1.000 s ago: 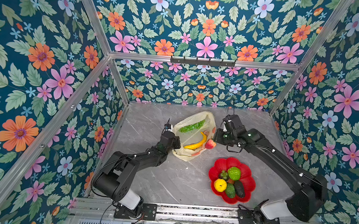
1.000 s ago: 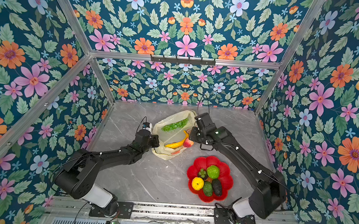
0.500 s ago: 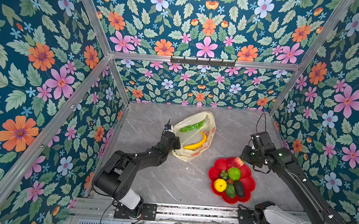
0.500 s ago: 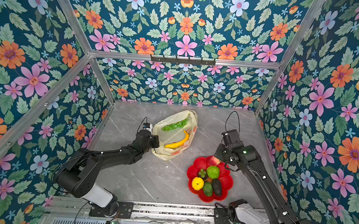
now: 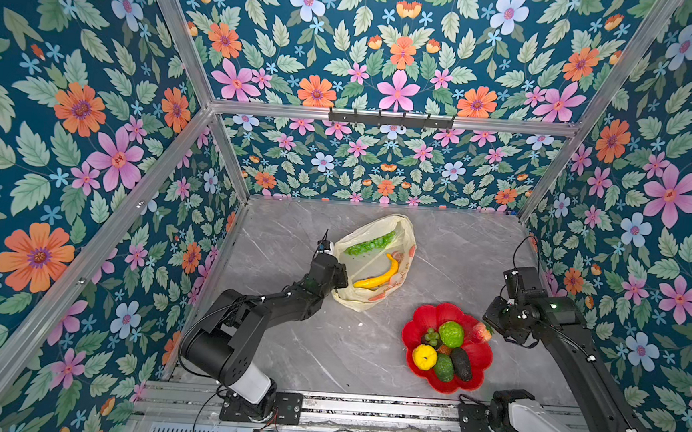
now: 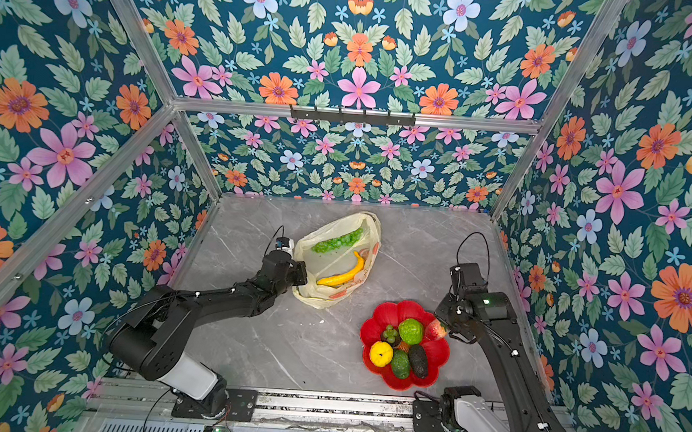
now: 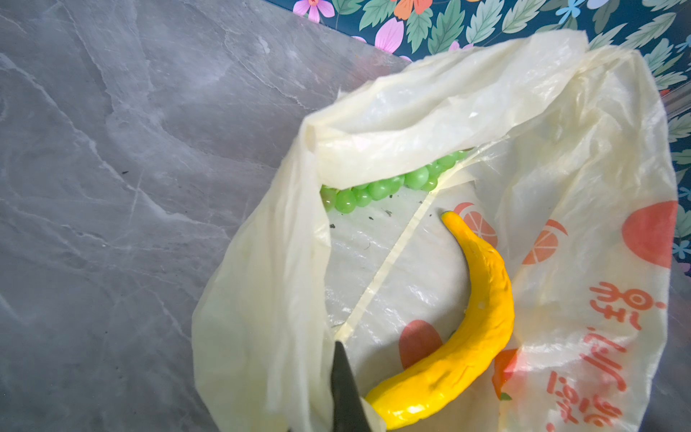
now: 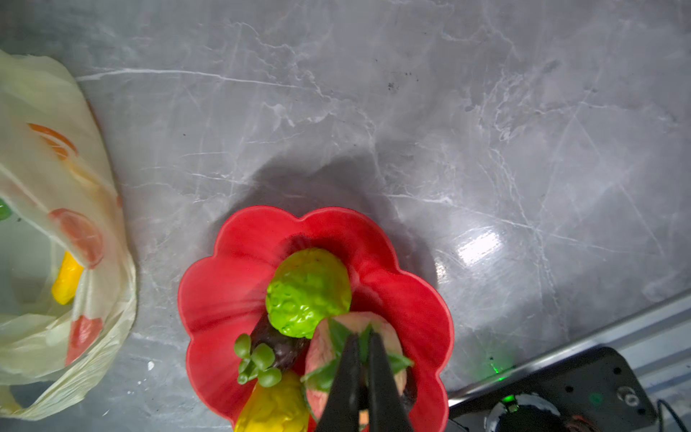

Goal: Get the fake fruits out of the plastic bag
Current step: 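Lower the strawberry into the red plate and open the right gripper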

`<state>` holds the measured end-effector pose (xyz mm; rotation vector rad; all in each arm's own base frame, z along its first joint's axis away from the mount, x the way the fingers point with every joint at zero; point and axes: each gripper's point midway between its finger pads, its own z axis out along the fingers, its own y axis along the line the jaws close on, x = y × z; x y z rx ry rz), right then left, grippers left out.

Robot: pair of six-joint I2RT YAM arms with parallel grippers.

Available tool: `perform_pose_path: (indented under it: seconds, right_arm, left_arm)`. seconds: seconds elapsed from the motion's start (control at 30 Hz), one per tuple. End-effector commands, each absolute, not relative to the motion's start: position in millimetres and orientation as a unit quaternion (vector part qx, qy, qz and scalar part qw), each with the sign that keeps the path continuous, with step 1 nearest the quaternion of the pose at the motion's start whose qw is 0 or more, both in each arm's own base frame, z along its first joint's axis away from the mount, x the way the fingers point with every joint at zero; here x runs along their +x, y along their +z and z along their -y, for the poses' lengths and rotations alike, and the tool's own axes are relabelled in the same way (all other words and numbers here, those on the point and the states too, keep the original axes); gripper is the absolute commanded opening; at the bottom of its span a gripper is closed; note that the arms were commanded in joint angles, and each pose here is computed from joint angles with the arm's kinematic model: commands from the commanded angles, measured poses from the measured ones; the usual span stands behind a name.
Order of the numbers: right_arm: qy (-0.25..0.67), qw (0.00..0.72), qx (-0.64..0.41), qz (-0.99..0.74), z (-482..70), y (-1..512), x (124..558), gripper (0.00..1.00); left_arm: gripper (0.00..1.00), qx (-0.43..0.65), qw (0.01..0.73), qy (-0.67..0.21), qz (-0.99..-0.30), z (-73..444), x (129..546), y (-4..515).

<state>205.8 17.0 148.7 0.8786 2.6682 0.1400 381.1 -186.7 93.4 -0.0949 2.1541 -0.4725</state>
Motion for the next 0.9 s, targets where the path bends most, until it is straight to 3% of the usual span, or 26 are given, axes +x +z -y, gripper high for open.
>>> perform_pose_path:
  seconds: [0.0,0.87]
  right_arm:
    - [0.035,0.162,0.321,-0.932,-11.8,139.4,204.9,0.00]
    - [0.054,0.190,0.338,-0.920,-23.3,91.8,213.3,0.00]
  left_arm:
    - [0.01,-0.039,0.455,-0.190,-0.869,186.7,383.6,95.9]
    - [0.01,-0.039,0.455,-0.187,-0.870,186.0,383.9,95.3]
